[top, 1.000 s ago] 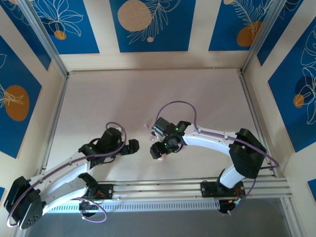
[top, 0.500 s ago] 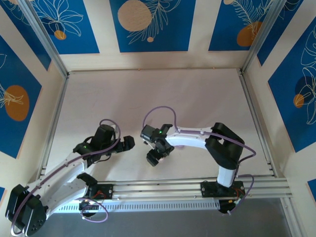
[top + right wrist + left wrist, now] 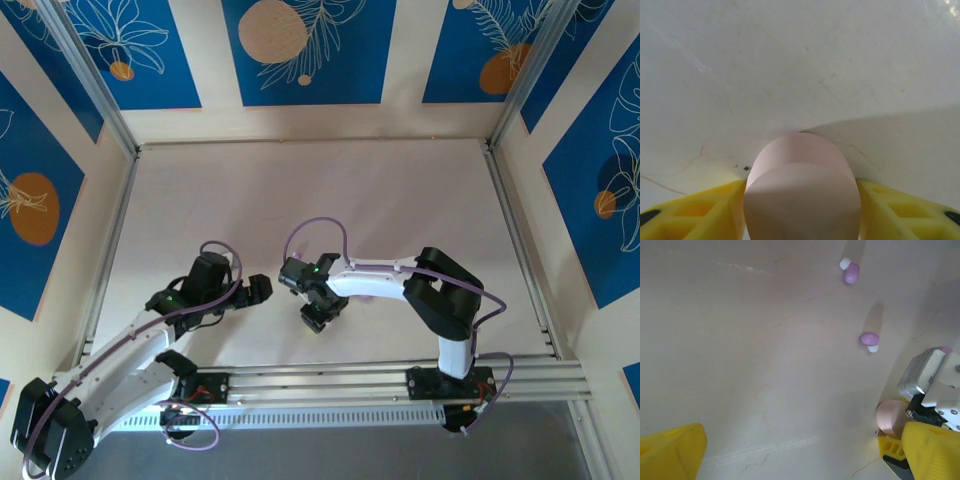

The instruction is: Insert the wireless bluetooth earbuds into the charging case

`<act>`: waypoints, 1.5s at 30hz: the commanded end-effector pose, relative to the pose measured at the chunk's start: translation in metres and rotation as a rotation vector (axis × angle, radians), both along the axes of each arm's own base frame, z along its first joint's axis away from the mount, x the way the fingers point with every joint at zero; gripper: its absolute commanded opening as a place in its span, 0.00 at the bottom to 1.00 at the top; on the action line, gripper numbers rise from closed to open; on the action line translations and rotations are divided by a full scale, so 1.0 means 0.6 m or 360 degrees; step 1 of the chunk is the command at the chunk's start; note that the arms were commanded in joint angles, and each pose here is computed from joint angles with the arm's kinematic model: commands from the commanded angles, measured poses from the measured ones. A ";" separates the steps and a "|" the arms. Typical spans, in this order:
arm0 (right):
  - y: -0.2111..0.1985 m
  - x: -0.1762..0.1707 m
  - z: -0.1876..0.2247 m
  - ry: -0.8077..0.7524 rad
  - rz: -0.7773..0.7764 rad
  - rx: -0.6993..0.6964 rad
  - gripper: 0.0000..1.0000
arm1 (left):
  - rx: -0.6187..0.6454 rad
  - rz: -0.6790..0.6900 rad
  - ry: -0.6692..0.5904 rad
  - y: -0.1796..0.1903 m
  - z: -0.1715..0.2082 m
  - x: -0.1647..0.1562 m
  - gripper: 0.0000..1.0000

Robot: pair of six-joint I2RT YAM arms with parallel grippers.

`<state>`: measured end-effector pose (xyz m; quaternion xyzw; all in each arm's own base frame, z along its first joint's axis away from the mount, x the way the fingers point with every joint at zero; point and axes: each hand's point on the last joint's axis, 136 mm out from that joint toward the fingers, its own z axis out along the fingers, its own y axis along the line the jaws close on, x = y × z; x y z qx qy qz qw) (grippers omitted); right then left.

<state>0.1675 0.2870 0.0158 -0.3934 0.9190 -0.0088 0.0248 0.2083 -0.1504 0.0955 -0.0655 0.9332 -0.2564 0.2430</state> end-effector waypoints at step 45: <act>-0.133 0.380 0.040 -0.0153 -0.0630 0.0083 0.48 | -0.0100 -0.0192 0.0036 -0.064 -0.012 0.046 1.00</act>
